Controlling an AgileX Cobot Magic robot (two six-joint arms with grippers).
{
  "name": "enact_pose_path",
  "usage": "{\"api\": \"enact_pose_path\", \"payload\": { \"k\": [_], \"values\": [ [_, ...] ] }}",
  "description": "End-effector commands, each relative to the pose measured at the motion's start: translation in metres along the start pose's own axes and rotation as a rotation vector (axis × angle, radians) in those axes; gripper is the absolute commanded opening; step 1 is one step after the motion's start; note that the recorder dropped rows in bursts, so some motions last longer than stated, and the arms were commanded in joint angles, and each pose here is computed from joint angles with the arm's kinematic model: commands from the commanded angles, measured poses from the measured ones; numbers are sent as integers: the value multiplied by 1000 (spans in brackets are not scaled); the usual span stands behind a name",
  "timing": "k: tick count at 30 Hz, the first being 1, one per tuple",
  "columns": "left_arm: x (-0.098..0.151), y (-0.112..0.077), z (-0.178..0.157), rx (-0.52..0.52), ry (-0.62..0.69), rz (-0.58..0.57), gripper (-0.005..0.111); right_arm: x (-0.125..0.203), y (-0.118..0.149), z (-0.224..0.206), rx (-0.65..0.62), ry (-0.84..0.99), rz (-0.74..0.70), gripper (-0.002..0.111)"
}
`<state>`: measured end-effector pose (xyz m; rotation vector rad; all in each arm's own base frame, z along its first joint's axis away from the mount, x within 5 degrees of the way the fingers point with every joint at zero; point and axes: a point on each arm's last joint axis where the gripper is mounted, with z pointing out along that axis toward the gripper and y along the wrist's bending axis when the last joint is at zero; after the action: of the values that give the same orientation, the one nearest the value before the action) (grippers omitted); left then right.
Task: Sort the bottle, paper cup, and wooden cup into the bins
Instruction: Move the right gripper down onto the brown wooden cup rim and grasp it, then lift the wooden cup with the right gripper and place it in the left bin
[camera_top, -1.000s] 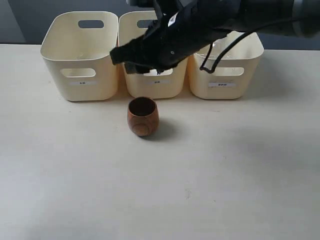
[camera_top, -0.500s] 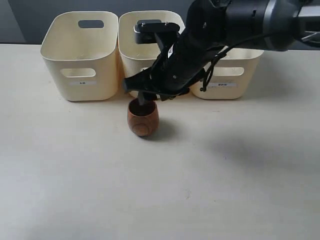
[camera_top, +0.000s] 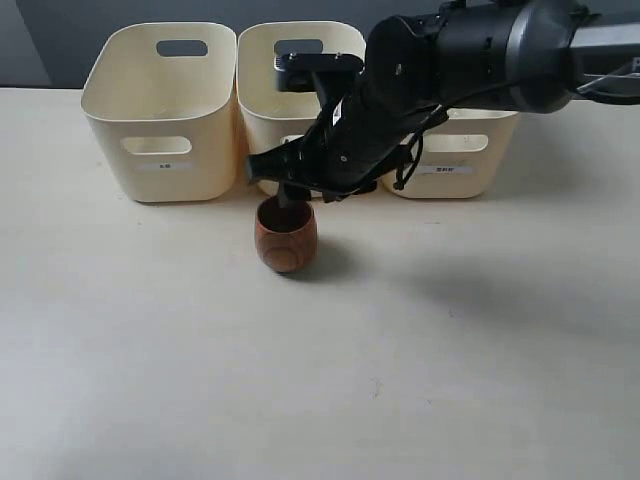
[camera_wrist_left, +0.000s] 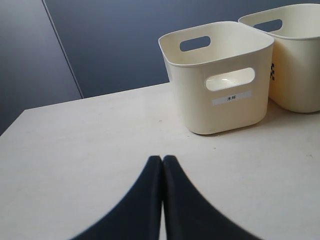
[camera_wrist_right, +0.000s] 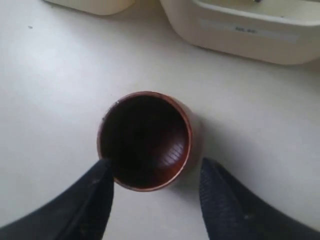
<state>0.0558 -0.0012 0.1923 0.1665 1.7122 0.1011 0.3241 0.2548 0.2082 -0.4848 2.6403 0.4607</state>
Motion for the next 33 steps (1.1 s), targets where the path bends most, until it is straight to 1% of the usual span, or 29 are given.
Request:
{"api": "enact_pose_path", "payload": {
  "k": [1, 5, 11, 25, 33],
  "values": [
    [0, 0, 0, 4, -5, -6, 0, -3, -2, -2, 8, -20, 15, 51],
    [0, 0, 0, 4, -5, -6, 0, -3, -2, -2, 8, -18, 33, 51],
    [0, 0, 0, 4, -5, -6, 0, 5, -7, 25, 21, 38, 50, 51],
    [0, 0, 0, 4, -5, -6, 0, 7, -10, 41, 26, 36, 64, 51],
    [0, 0, 0, 4, -5, -6, 0, 12, -13, 53, 36, 67, 68, 51]
  ]
}}
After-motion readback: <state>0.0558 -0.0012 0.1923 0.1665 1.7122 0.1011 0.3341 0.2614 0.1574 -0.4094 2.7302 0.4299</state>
